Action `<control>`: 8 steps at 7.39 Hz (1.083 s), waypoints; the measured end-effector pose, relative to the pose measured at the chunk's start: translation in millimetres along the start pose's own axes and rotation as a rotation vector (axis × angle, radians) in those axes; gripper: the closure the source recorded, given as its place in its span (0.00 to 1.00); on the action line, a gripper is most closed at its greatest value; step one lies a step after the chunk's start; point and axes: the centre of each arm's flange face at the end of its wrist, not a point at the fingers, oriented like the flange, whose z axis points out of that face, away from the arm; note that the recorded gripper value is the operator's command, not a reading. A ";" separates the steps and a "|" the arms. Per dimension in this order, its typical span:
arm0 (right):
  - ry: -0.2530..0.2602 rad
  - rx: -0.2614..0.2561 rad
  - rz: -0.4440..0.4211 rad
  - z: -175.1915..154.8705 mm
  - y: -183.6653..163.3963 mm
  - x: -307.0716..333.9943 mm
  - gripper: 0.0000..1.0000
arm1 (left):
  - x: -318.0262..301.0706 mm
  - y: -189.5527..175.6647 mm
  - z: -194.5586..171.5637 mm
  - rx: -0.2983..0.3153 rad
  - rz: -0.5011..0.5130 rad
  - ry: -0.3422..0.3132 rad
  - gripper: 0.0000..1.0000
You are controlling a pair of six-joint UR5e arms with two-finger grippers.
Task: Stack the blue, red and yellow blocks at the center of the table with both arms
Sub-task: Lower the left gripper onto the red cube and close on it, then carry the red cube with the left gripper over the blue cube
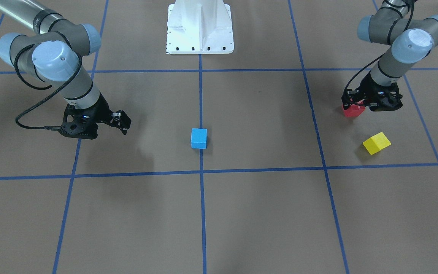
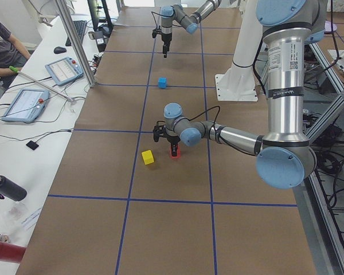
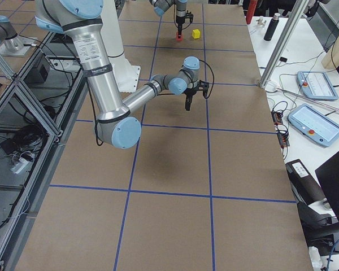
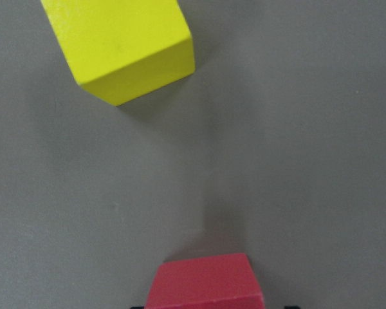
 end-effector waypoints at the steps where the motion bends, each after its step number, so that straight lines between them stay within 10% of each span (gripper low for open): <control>1: 0.005 -0.003 0.013 -1.6 -3.2 9.1 0.00 | 12.1 1.5 -11.7 0.000 -0.006 0.019 1.00; 8: 0.043 -0.007 0.160 -40.8 -71.0 158.4 0.00 | 391.6 -65.7 -143.7 0.054 -0.042 0.093 1.00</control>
